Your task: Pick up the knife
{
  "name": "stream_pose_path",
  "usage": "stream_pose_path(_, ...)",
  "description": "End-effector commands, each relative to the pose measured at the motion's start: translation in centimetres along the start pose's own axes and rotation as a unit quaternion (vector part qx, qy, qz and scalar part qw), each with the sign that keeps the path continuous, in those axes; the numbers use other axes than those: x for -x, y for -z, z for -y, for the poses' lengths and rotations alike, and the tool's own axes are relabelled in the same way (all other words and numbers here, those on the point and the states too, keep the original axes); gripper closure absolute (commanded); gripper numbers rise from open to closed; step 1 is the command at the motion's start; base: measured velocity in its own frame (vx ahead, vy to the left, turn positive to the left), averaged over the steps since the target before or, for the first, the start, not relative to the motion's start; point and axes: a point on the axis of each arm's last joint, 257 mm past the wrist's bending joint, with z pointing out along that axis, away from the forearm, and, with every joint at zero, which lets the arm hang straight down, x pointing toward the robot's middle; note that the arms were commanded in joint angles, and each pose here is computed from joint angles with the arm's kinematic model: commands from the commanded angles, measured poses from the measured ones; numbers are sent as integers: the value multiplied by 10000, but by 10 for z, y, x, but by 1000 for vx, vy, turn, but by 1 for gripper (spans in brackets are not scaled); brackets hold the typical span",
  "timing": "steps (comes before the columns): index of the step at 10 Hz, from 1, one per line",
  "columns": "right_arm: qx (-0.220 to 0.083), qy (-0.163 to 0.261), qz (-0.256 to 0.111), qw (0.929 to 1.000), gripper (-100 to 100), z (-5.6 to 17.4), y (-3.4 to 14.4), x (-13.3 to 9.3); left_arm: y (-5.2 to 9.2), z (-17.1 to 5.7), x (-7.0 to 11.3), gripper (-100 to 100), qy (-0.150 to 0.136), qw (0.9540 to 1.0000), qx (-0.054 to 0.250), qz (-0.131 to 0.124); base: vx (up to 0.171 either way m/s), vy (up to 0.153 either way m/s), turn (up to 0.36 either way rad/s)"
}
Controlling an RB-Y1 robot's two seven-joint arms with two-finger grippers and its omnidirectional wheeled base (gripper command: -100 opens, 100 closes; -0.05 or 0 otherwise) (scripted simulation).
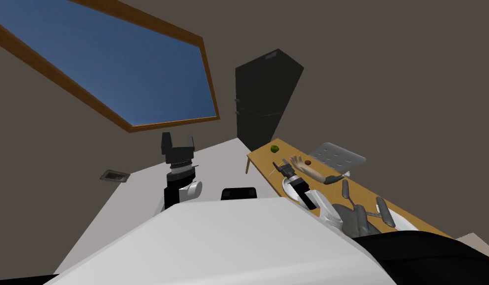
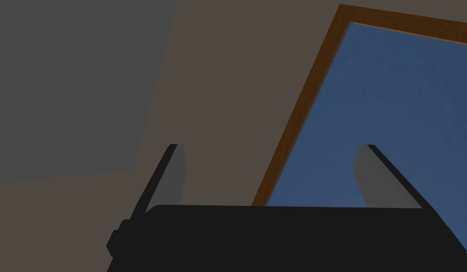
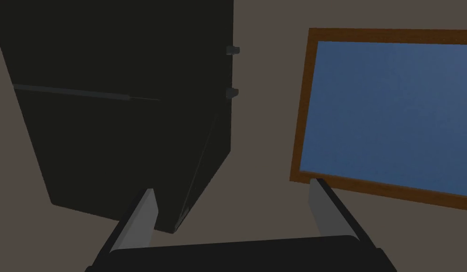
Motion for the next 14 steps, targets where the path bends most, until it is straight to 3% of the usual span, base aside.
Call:
stream_pose_path(1,22,455,-322,9984,-100,13,13,-21,0,0,0,0,0,10000,0,0,-20,-8,293)
stream_pose_path(4,81,951,-813,9921,-100,26,29,-53,0,0,0,0,1,10000,0,0,-16,-15,206)
stream_pose_path(5,121,1286,-1055,9860,-100,39,42,-67,0,0,0,0,0,10000,0,0,-14,-8,311)
stream_pose_path(6,143,1346,-1180,9837,-100,39,45,-76,0,0,0,0,1,10000,0,0,-10,-13,155)
stream_pose_path(7,211,1686,-1391,9756,-100,51,58,-86,0,0,0,0,0,10000,0,0,-9,-9,290)
stream_pose_path(8,231,1728,-1529,9727,-100,52,63,-96,0,0,0,0,0,10000,0,0,-8,-14,193)
stream_pose_path(9,302,2033,-1714,9635,-100,63,75,-104,0,0,0,0,0,10000,0,0,-10,-11,265)
stream_pose_path(10,321,2053,-1904,9595,-100,64,83,-118,0,0,0,0,0,10000,0,0,-6,-15,155)
stream_pose_path(11,411,2349,-2079,9486,-100,75,96,-125,0,0,0,0,-1,10000,0,0,-7,-7,417)
stream_pose_path(12,440,2362,-2273,9437,-100,76,106,-139,0,0,0,0,0,10000,0,0,-5,-17,164)
stream_pose_path(13,523,2594,-2483,9318,-100,87,122,-149,0,0,0,0,-1,10000,1,0,-5,-13,230)
stream_pose_path(14,574,2635,-2623,9265,-100,87,129,-158,0,0,0,0,0,10000,0,0,-3,-15,158)
